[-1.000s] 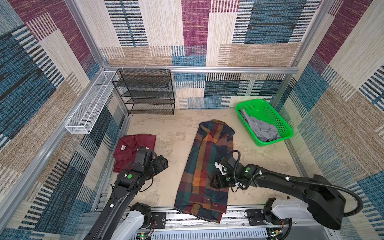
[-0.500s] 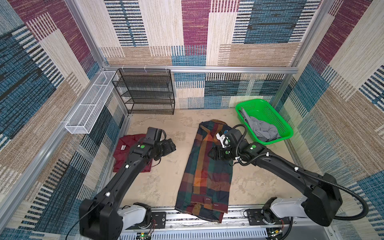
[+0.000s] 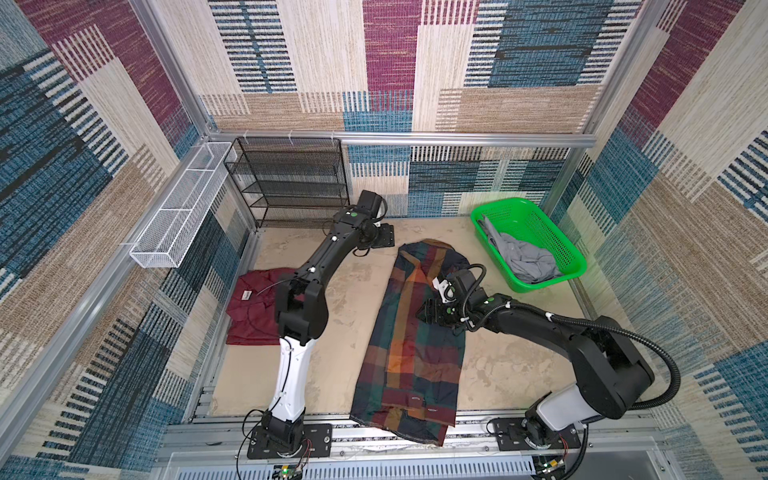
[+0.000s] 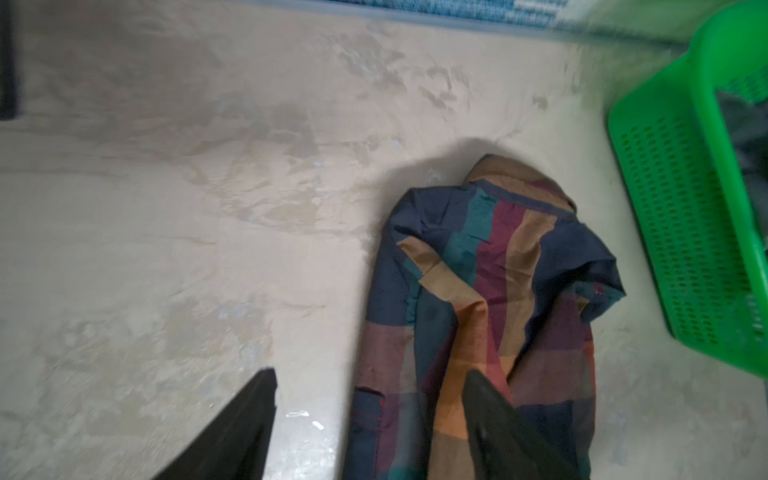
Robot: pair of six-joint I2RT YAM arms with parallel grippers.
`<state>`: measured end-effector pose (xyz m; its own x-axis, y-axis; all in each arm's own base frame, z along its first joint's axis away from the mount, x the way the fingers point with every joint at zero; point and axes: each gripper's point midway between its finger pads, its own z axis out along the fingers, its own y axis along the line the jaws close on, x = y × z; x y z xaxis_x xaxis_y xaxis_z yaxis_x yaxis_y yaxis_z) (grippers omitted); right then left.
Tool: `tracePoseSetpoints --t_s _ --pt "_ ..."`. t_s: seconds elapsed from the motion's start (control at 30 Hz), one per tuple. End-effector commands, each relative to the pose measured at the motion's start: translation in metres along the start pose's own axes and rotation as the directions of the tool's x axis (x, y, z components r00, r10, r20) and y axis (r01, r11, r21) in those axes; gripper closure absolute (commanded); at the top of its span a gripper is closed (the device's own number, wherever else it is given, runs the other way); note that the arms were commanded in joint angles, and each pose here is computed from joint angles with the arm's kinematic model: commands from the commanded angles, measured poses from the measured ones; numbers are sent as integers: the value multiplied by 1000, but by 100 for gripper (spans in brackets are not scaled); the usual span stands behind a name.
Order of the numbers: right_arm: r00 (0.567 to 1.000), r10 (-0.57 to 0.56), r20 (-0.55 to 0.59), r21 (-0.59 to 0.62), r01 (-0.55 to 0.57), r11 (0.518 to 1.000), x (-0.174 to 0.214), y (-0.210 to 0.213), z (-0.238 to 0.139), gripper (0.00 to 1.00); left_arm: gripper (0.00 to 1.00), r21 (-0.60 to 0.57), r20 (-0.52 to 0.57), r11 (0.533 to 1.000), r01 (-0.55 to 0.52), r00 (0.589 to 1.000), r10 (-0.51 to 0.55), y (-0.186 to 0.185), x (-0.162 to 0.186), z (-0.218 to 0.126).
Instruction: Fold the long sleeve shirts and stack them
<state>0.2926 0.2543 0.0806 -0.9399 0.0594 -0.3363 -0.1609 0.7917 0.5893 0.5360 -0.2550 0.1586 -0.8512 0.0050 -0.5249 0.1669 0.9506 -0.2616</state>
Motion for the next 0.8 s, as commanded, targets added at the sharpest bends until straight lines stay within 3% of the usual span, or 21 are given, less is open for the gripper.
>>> tracePoseSetpoints --t_s 0.0,0.3,0.77 --pt "999 -24 43 -41 26 999 -11 7 7 27 26 -93 -65 983 -157 986 151 2 6 17" --pt "998 -52 21 -101 54 993 1 9 14 28 29 -57 43 971 -234 971 236 -14 -12 59" --pt "995 -92 -42 -126 86 988 6 4 41 29 27 -99 20 962 -256 966 260 -4 10 109"
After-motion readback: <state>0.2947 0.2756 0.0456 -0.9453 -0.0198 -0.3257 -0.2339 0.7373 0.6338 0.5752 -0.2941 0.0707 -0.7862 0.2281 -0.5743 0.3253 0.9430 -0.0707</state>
